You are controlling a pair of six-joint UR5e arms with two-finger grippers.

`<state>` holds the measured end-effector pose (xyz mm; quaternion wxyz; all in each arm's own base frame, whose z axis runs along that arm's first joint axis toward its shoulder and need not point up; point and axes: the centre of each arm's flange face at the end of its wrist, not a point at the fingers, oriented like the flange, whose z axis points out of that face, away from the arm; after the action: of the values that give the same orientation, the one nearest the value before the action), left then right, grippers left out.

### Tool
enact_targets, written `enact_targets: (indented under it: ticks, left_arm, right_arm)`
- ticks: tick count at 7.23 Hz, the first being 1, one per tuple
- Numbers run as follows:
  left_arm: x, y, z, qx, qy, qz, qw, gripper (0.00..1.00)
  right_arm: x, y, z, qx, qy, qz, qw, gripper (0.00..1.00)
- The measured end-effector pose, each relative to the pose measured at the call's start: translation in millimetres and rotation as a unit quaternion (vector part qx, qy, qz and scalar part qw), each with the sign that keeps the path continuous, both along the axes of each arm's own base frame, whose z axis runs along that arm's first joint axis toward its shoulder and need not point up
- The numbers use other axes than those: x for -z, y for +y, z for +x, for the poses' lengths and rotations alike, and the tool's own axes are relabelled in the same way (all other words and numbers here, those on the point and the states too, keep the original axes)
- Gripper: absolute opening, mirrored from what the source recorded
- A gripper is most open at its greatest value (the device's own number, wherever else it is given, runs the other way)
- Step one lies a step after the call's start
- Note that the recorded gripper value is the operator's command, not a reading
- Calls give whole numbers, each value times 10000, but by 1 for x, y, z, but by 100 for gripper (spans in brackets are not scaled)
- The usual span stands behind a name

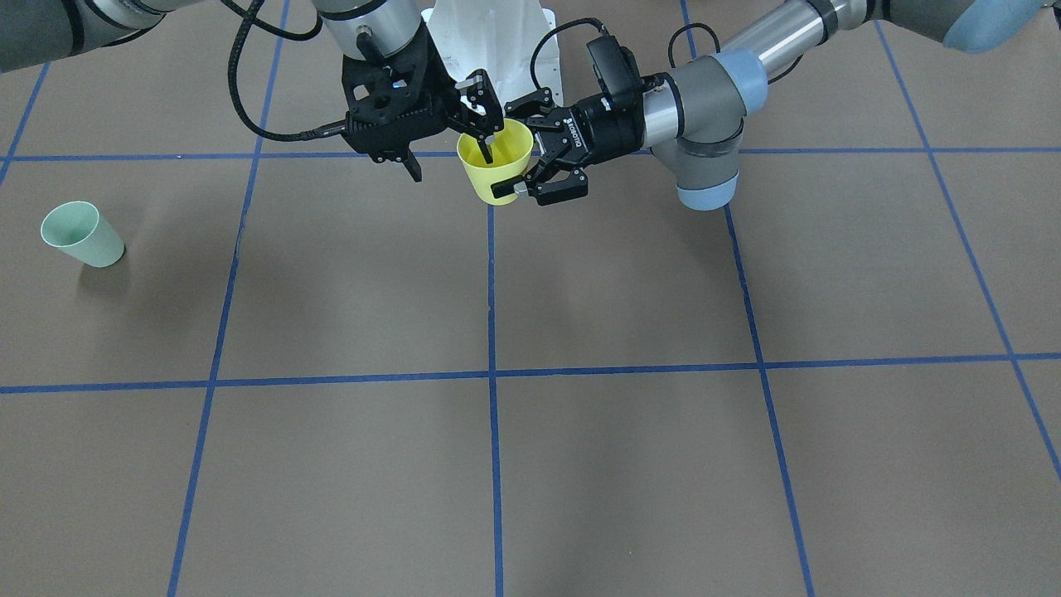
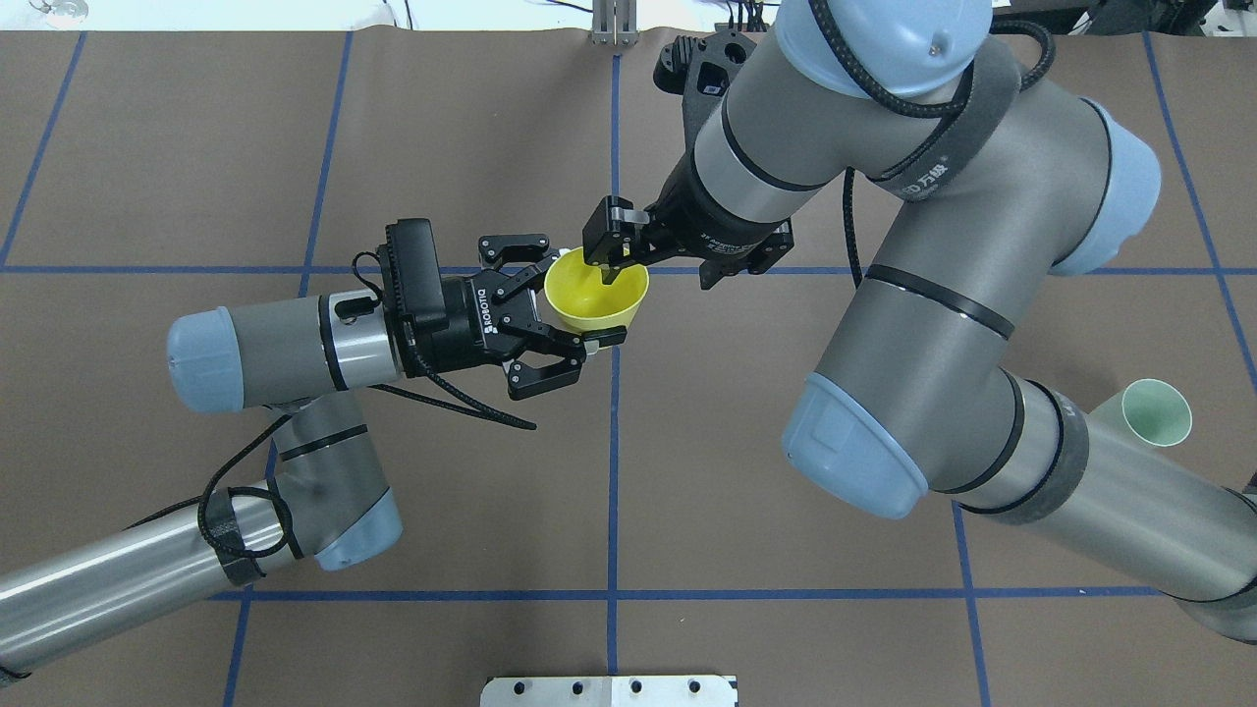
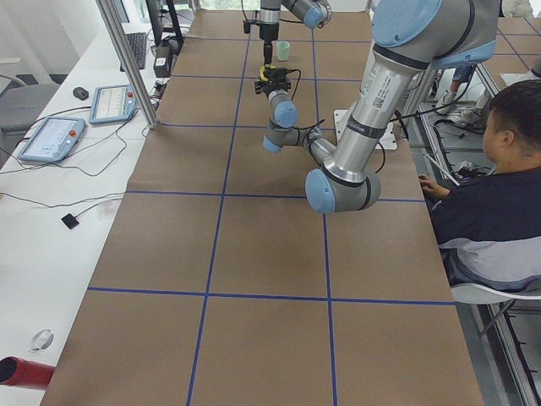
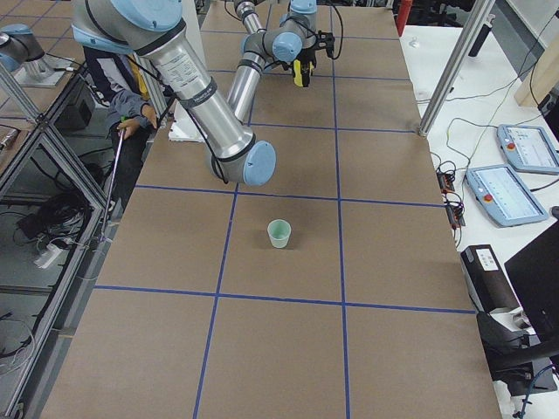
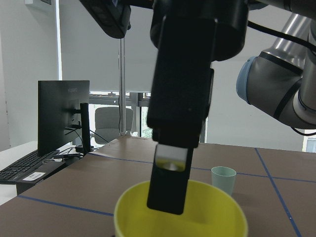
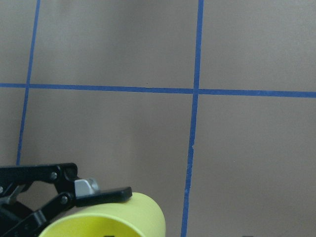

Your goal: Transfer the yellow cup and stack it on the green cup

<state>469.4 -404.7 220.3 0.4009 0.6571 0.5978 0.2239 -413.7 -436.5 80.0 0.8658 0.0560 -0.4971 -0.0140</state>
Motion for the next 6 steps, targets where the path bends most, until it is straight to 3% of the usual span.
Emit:
enact_targets:
  ticks: [2, 3, 4, 6]
  left_arm:
    - [0, 0, 0, 0, 0, -1, 10000, 60]
    - [0, 0, 1, 0, 0, -1, 10000, 72]
    - [0, 0, 1, 2, 0, -2, 10000, 99]
    - [-1, -1, 2, -3, -12, -16, 10000, 99]
  right_arm:
    - [3, 3, -5, -37, 24, 65, 10000, 0]
    - [7, 5, -7, -69, 18, 115, 9999, 0]
    - [10, 6, -9, -82, 15, 137, 9999, 0]
    - [9, 6, -11, -82, 23, 126, 9999, 0]
